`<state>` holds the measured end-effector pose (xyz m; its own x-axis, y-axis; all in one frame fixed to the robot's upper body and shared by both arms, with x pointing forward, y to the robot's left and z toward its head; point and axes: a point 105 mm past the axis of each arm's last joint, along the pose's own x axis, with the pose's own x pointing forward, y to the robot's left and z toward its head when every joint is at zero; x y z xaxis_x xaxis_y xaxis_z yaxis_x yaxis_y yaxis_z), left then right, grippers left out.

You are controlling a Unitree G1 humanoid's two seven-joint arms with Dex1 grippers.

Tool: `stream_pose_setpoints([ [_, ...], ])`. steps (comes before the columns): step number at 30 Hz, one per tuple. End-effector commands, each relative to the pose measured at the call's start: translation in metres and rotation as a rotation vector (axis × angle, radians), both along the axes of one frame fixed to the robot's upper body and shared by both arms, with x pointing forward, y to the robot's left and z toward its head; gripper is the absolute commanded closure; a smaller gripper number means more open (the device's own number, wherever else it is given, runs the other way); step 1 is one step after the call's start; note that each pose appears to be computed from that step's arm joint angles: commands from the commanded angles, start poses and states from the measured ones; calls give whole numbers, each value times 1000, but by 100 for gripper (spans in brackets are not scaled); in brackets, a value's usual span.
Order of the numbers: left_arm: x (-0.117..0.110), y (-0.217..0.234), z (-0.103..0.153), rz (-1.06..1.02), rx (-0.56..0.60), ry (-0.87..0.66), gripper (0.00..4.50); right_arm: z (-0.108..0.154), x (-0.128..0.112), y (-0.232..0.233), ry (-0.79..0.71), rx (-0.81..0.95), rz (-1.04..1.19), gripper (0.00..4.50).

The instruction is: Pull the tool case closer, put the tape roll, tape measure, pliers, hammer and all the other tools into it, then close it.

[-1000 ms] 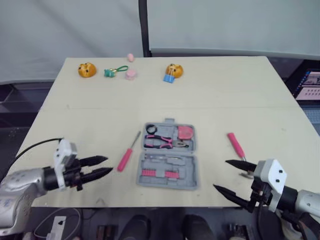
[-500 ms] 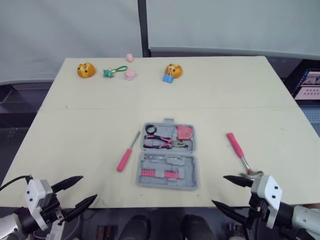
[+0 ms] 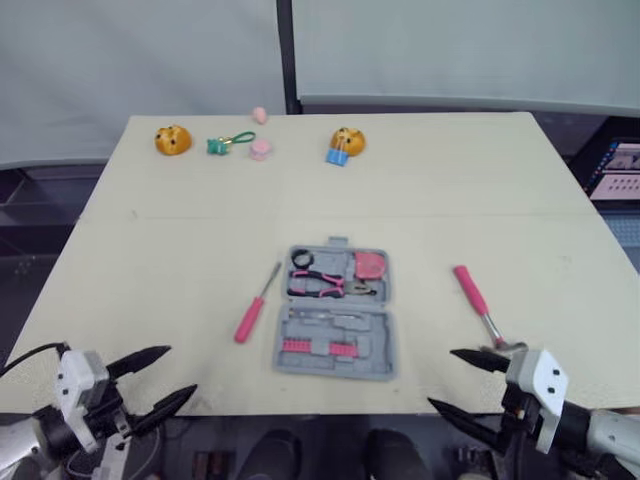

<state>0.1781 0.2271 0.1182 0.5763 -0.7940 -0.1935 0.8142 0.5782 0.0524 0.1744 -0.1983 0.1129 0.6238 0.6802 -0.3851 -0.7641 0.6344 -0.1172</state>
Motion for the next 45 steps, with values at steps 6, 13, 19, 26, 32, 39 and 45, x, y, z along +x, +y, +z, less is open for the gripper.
stream_pose_setpoints([
  [6,-1,-49,30,-292,-39,-106,6,12,-1,-15,53,-36,-55,0],
  [13,3,-54,33,-310,-75,-116,6,22,4,-29,78,-77,-170,0],
  [19,-1,-53,30,-337,-67,-109,6,42,21,-52,112,-129,-354,0],
  [26,-3,-53,25,-349,-60,-99,6,30,41,-76,276,-193,-538,0],
  [32,-4,-59,23,-343,-57,-111,6,18,60,-86,310,-203,-610,0],
  [39,-6,-61,20,-321,-38,-112,6,5,78,-92,335,-234,-646,0],
  [45,-9,-61,20,-296,-33,-116,6,-7,90,-93,370,-221,-661,0],
])
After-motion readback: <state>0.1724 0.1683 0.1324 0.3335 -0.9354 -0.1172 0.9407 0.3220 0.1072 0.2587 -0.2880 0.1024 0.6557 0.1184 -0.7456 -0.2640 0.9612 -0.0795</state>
